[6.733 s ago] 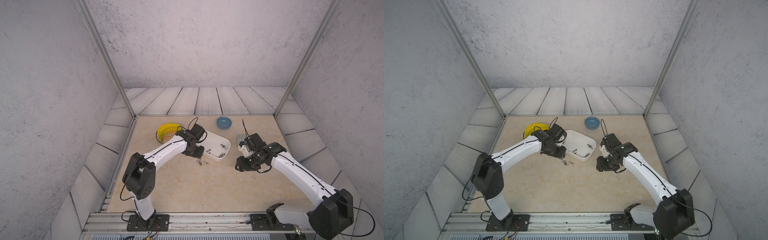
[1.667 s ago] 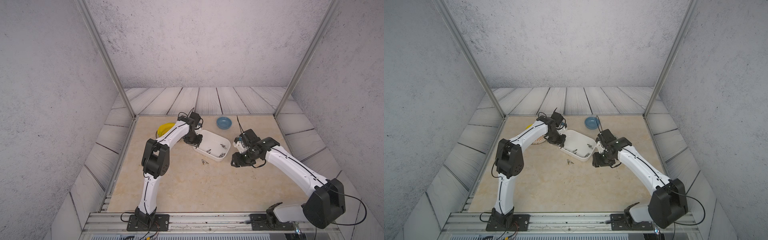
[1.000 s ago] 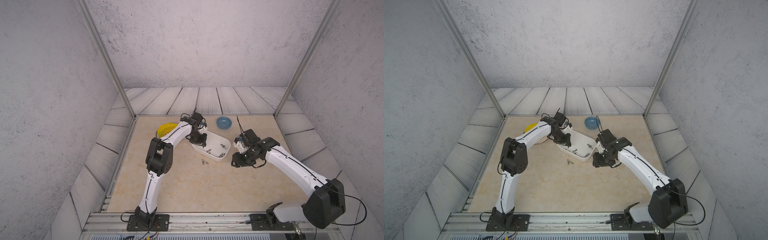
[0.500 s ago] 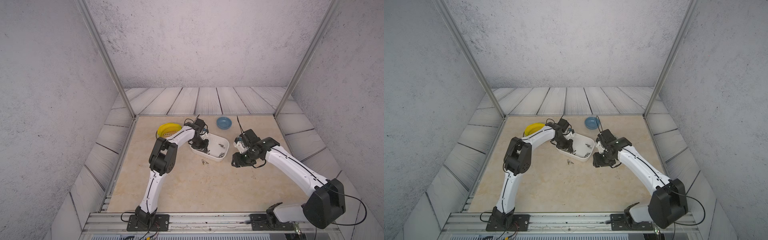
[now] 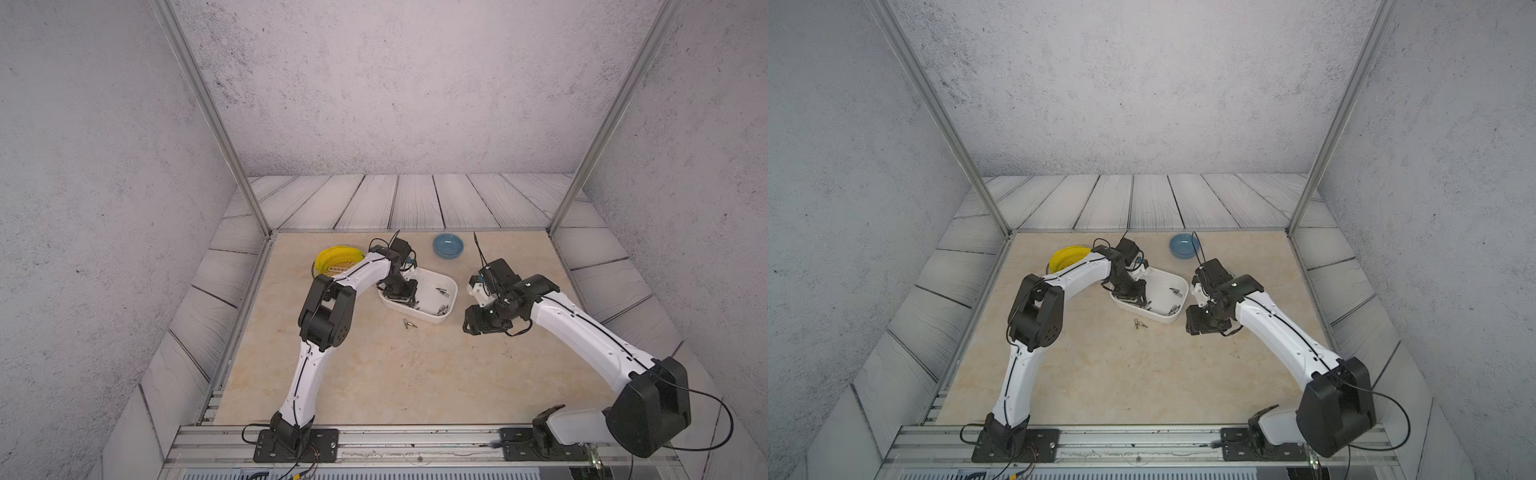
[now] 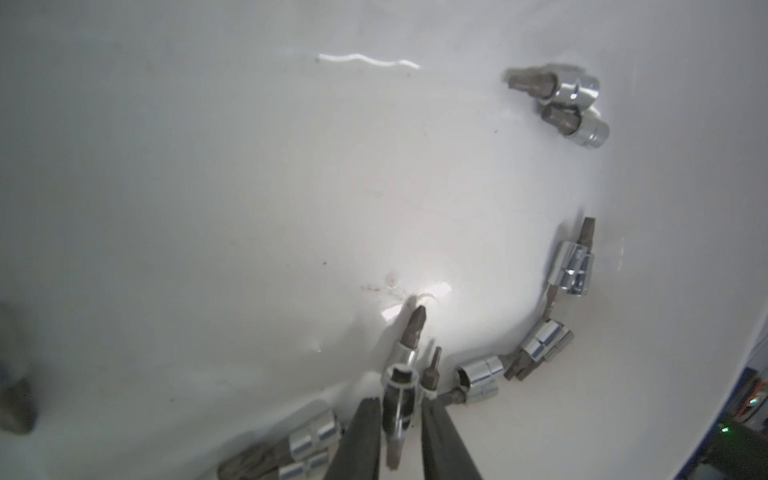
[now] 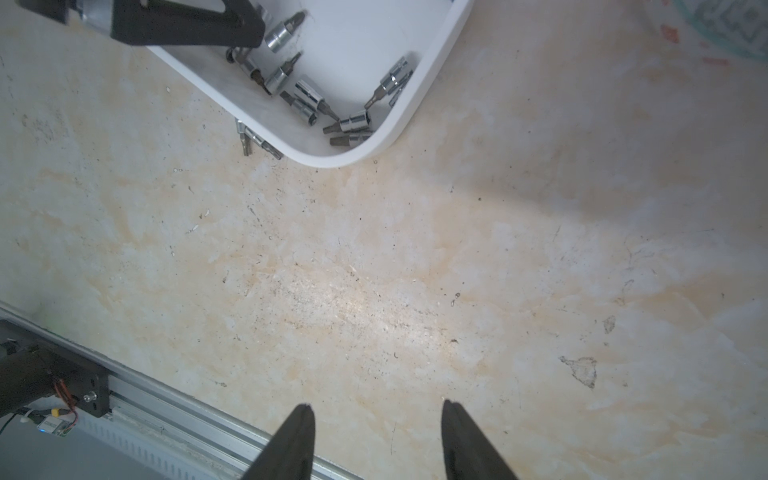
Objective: Put the bit on the desktop into the storage box
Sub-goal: Place the screwdriver bit in the storage box, then pick up the screwdriver bit from the center of the board.
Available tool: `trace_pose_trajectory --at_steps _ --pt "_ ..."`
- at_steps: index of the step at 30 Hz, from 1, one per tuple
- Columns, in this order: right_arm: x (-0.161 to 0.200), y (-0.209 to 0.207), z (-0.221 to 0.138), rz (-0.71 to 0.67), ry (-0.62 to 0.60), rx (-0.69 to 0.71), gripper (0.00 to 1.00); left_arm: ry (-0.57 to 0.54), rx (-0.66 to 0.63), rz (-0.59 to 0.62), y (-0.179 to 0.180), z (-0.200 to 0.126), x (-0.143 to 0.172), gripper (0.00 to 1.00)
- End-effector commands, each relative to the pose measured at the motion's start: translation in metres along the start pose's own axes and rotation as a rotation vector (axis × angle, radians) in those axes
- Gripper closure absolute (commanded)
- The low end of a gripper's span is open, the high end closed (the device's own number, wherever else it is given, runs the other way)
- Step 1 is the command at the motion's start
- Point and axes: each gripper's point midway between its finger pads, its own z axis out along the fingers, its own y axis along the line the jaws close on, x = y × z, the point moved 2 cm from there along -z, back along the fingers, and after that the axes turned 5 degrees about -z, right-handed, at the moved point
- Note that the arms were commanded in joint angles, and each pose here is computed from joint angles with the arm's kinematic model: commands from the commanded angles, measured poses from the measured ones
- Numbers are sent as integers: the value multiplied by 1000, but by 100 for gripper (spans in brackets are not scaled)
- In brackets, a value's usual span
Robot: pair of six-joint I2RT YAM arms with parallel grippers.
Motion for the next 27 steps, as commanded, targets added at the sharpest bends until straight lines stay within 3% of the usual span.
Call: trace_pose_trajectory --at_steps 1,8,12,16,27 --pt "6 -2 2 2 17 8 46 46 -11 -12 4 14 9 69" --pt "5 6 11 -2 7 -44 46 -10 3 7 -6 0 2 59" --pt "0 17 27 -30 6 -73 45 -116 67 31 -32 -40 -16 55" --pt "-8 28 46 -71 16 -78 44 -156 61 60 -46 -75 -24 54" --pt "-21 53 91 -161 48 -82 44 -257 -39 -43 -2 -124 27 50"
